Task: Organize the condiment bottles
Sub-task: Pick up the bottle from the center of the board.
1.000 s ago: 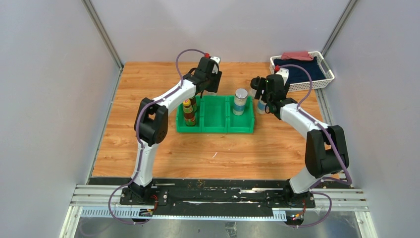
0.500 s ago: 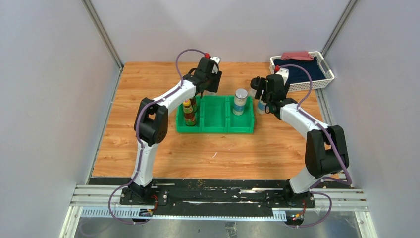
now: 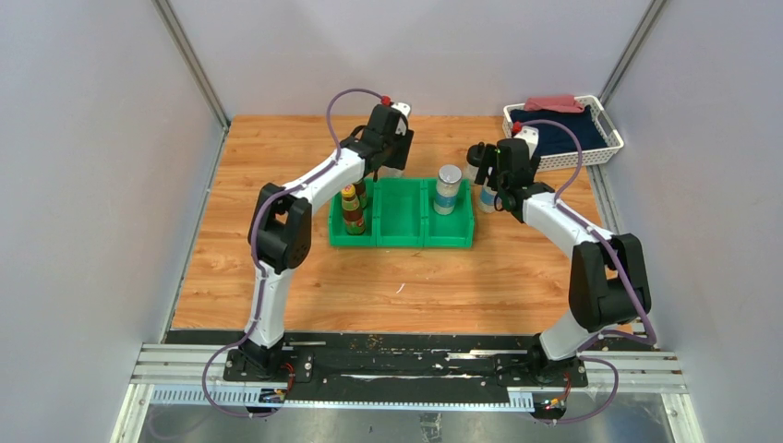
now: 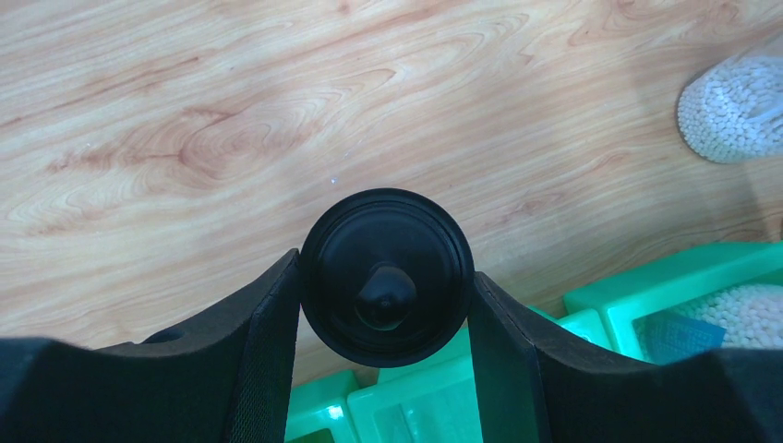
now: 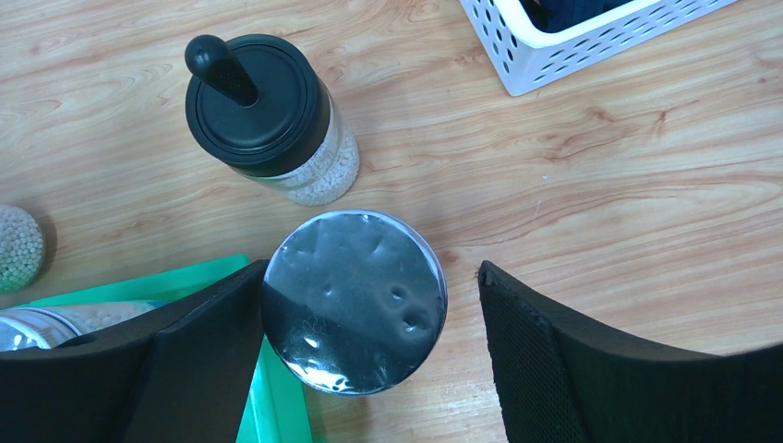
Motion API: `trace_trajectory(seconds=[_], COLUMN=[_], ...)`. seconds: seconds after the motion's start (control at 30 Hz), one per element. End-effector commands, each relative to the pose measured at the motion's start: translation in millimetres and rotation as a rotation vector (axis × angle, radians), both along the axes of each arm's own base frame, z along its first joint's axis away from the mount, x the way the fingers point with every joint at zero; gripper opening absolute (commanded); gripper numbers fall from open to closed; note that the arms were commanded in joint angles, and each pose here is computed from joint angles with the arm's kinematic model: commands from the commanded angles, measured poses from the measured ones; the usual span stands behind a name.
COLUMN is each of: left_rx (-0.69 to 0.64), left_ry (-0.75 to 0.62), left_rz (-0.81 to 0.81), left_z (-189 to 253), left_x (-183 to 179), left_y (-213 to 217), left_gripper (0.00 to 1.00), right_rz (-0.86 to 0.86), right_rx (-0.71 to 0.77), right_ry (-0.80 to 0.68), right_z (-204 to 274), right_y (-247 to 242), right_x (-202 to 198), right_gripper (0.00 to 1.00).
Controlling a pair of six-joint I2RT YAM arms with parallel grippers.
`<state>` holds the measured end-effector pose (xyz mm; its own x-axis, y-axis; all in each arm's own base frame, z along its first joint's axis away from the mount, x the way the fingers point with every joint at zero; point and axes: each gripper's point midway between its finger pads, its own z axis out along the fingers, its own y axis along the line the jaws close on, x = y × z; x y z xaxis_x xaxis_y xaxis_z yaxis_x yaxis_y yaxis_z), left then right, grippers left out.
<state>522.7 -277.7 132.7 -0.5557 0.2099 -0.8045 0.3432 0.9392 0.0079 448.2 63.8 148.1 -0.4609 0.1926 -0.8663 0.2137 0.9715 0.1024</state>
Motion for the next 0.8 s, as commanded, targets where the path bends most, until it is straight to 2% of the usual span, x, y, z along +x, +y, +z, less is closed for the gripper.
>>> trace_trajectory(seconds=[0.0,0.77], left_rx=[-0.06,-0.045], left_ry=[-0.167,-0.272], left_rz=[-0.001,-0.002], left_z=[77.8,160.5], left_x=[7.1,-26.5], left_y=[-7.0,-13.2], left_gripper=[0.0,0.0], right_rz=[-0.026,-0.009], right_rx=[0.005,0.017], right_ry=[-0.036,-0.11], right_z=[16.5,55.3], right_y=[-8.4,-8.7], right_x=[-0.4,-7.4], right_gripper=[0.84,0.84])
